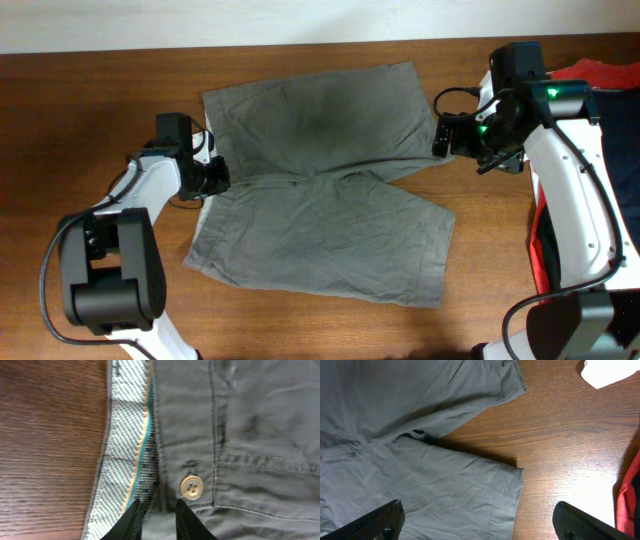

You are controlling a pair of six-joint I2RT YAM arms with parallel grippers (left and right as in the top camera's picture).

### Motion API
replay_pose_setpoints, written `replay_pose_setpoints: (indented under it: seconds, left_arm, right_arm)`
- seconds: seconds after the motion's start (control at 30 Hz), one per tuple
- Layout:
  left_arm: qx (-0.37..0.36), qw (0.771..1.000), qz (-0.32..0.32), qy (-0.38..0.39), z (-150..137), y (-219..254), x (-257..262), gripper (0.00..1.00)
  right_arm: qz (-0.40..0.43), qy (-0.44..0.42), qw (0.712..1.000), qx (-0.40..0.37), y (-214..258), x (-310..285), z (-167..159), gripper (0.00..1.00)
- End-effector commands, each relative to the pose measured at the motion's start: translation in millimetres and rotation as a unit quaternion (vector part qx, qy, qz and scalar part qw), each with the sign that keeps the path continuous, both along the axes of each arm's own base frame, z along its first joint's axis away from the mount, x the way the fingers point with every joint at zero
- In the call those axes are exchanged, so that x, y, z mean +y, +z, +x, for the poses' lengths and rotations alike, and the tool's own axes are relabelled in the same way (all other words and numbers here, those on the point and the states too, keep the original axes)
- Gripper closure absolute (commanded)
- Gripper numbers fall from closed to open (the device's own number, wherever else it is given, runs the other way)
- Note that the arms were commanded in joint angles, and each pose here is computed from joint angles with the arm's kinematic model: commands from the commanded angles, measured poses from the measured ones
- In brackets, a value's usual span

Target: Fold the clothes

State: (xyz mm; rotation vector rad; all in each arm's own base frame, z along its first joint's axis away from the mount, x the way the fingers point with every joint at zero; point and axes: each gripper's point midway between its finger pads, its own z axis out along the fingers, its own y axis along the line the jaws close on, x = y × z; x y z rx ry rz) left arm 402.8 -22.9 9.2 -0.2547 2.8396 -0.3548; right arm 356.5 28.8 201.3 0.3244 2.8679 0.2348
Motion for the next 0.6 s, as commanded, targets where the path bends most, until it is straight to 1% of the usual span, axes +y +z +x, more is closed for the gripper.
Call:
replay_pose_setpoints:
  seconds: [0.0, 0.03, 0.07, 0.17, 0.27, 0.33, 0.4, 0.43, 0.47, 0.5, 0.53, 0.57]
  left_arm:
    - [0.000, 0.999, -0.033, -0.016, 0, -4, -13, 0.78]
    - [0.000, 0.999, -0.032, -0.015, 0, -3, -13, 0.73]
    - [0.000, 0.999, -0.032, -0.015, 0, -4, -12, 0.72]
    - [0.002, 0.999, -0.032, -0.016, -1, -4, -13, 0.72]
    - [0.023, 0.999, -0.028, -0.013, -11, -9, -11, 0.73]
    - [0.038, 0.999, -0.006, -0.007, -17, -12, -4, 0.73]
    - [0.040, 0.999, -0.007, -0.007, -19, -12, -4, 0.73]
    - [0.036, 0.999, -0.006, -0.007, -17, -12, -4, 0.90]
    - [0.030, 1.000, -0.006, -0.007, -13, -10, -4, 0.97]
    - [0.022, 1.000, -0.006, -0.006, -7, -5, -2, 0.96]
    - [0.020, 1.000, -0.006, -0.005, -4, 0, -1, 0.82]
    - [0.021, 1.000, -0.006, -0.004, -3, 2, -1, 0.81]
  right_arm:
    - [0.005, -0.003, 1.000, 0.001, 0, -1, 1, 0.02]
    - [0.005, -0.003, 1.000, 0.001, 0, -1, 1, 0.02]
    - [0.005, -0.003, 1.000, 0.001, 0, -1, 1, 0.02]
    - [0.005, -0.003, 1.000, 0.001, 0, -1, 1, 0.02]
    - [0.005, -0.003, 1.000, 0.001, 0, -1, 1, 0.01]
    - [0.005, -0.003, 1.000, 0.001, 0, -1, 1, 0.02]
    - [0.005, -0.003, 1.000, 0.001, 0, -1, 1, 0.02]
    - [0.005, -0.003, 1.000, 0.001, 0, -1, 1, 0.02]
    - [0.005, -0.003, 1.000, 0.001, 0, -1, 1, 0.02]
    - [0.005, -0.003, 1.000, 0.001, 0, -1, 1, 0.02]
    - [0.005, -0.003, 1.000, 0.001, 0, -1, 1, 0.01]
    - [0.005, -0.003, 1.000, 0.001, 0, -1, 1, 0.02]
